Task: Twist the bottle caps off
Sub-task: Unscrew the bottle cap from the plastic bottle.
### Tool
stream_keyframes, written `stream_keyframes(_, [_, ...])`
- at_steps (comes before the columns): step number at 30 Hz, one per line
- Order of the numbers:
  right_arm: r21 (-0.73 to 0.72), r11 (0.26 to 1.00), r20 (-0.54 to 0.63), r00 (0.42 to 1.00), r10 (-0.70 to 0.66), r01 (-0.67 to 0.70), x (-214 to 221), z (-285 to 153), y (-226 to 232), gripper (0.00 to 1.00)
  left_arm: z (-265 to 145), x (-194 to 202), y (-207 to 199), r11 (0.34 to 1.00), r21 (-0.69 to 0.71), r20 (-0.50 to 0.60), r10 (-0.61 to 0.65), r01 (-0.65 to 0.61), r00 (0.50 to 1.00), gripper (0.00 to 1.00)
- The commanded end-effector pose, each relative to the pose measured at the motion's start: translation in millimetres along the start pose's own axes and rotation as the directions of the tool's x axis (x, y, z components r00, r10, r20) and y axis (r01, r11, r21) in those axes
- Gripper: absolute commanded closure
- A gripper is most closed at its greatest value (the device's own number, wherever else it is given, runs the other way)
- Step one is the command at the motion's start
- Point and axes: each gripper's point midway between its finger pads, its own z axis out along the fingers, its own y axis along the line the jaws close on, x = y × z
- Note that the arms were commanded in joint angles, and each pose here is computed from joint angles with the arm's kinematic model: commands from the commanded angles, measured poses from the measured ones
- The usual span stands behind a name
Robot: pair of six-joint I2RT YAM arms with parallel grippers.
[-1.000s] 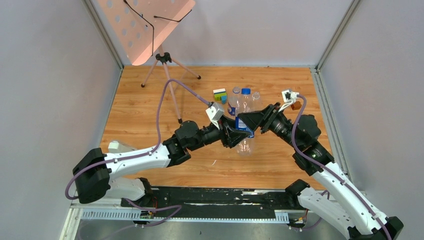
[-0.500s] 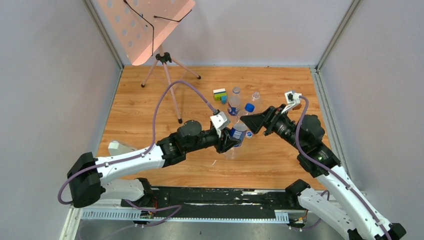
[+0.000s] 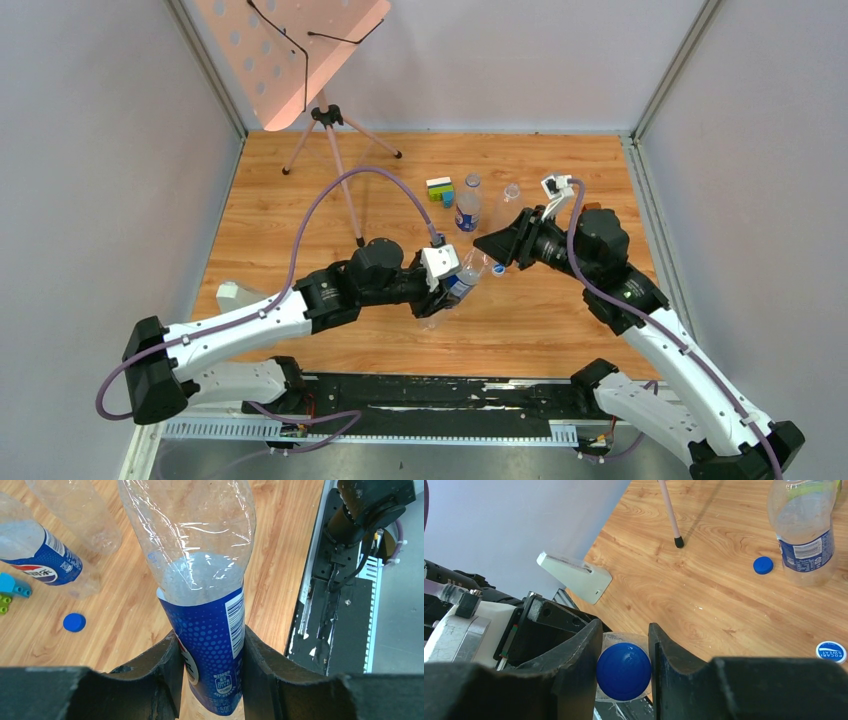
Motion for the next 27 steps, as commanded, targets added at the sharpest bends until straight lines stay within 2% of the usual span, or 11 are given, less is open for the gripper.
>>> stream_keyframes(1, [-0.048,0.998,0.015,0.999,0.033,-0.033,-3,-4,11,0.74,-7,-21,8,0.999,-0.046,0.065,0.028,-0.025,0.997,0.52])
stream_keyframes(4, [-0.071,0.994,0.003,0.996,0.086,-0.086,3,1,11,0.79,-1,-23,12,0.998,-0.063,0.087,0.007,-0.001,0.996,0.49])
stream_keyframes(6, [-0.069,0.988,0.005,0.991,0.137,-0.136,6,5,8,0.83,4,-22,16,0.996,-0.085,0.098,-0.025,0.033,0.995,0.37])
stream_keyframes(7, [-0.062,0.983,0.008,0.985,0.172,-0.171,7,6,6,0.85,6,-28,16,0.995,-0.087,0.125,-0.042,0.053,0.991,0.27])
stream_keyframes(13, [-0.041,0.965,0.053,0.964,0.261,-0.259,10,11,-6,0.87,20,-30,19,0.988,-0.091,0.171,-0.111,0.128,0.979,0.14])
stream_keyframes(17, [-0.048,0.958,0.066,0.956,0.285,-0.283,9,10,-5,0.87,25,-23,28,0.980,-0.143,0.148,-0.121,0.142,0.982,0.20])
stream_keyframes(19, [-0.060,0.955,0.060,0.954,0.293,-0.290,10,11,-3,0.87,26,-17,33,0.976,-0.171,0.128,-0.115,0.136,0.985,0.26])
stream_keyframes(22, [-0.063,0.953,0.040,0.954,0.298,-0.295,15,12,-4,0.80,23,-6,42,0.967,-0.225,0.090,-0.104,0.122,0.990,0.52])
stream_keyframes(23, [-0.058,0.956,0.034,0.956,0.291,-0.289,17,13,-6,0.74,21,-2,46,0.960,-0.252,0.084,-0.102,0.120,0.991,0.56])
stream_keyframes(25, [-0.042,0.962,0.031,0.962,0.270,-0.269,20,12,-10,0.54,12,-1,51,0.955,-0.282,0.082,-0.074,0.094,0.994,0.68])
stream_keyframes(27, [-0.007,0.971,0.038,0.971,0.238,-0.238,21,10,-16,0.38,5,2,52,0.955,-0.291,0.058,-0.033,0.049,0.998,0.74])
